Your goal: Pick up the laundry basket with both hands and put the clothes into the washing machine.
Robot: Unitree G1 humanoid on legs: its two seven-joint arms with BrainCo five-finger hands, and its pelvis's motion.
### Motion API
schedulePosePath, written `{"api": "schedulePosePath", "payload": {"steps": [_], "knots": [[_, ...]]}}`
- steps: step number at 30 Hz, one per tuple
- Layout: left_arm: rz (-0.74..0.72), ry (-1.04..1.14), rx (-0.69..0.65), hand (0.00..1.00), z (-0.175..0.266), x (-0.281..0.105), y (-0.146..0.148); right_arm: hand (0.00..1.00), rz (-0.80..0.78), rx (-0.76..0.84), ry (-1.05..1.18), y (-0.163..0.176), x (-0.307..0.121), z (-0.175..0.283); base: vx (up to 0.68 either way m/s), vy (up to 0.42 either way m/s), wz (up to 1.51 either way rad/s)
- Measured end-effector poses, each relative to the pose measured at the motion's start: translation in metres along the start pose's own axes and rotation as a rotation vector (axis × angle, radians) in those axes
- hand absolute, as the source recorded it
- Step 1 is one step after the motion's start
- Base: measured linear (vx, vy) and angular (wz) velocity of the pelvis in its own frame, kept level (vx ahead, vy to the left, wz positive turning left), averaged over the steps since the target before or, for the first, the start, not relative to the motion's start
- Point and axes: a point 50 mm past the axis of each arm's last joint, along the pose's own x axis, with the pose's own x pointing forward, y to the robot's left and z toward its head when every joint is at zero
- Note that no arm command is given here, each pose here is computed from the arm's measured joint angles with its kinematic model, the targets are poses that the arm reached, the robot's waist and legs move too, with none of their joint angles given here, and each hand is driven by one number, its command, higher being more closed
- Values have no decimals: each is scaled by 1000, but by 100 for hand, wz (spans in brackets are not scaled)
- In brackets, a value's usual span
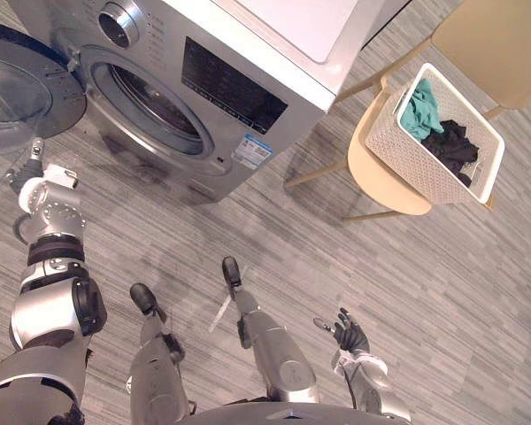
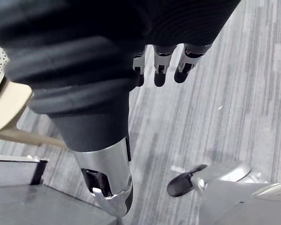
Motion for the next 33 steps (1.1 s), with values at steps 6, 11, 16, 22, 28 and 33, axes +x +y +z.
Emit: {"api": "schedulePosePath", "payload": {"steps": [6,11,16,22,28,33], "knots": [[32,-58,-51,0,27,5,3,0,-1,-1,-2,-1,-1,-2,-42,-14,6],[28,-73,10,0,23,5,5,0,27,1,13,6,-2,-5,-34,-18,12],[-119,-53,355,0,-49,-14,49,0,-27,6,101,-6,-3,-24,2,-12,22],[28,513,498,0,-194,-92,205,0,-284,66,326,-66,-16,-64,67,20,45],[88,829,657,0,-229,-154,291,0,-370,147,428,-77,-29,-86,73,38,26],[72,865,759,0,-227,-158,307,0,-350,204,421,-58,-25,-88,5,25,-37]]}}
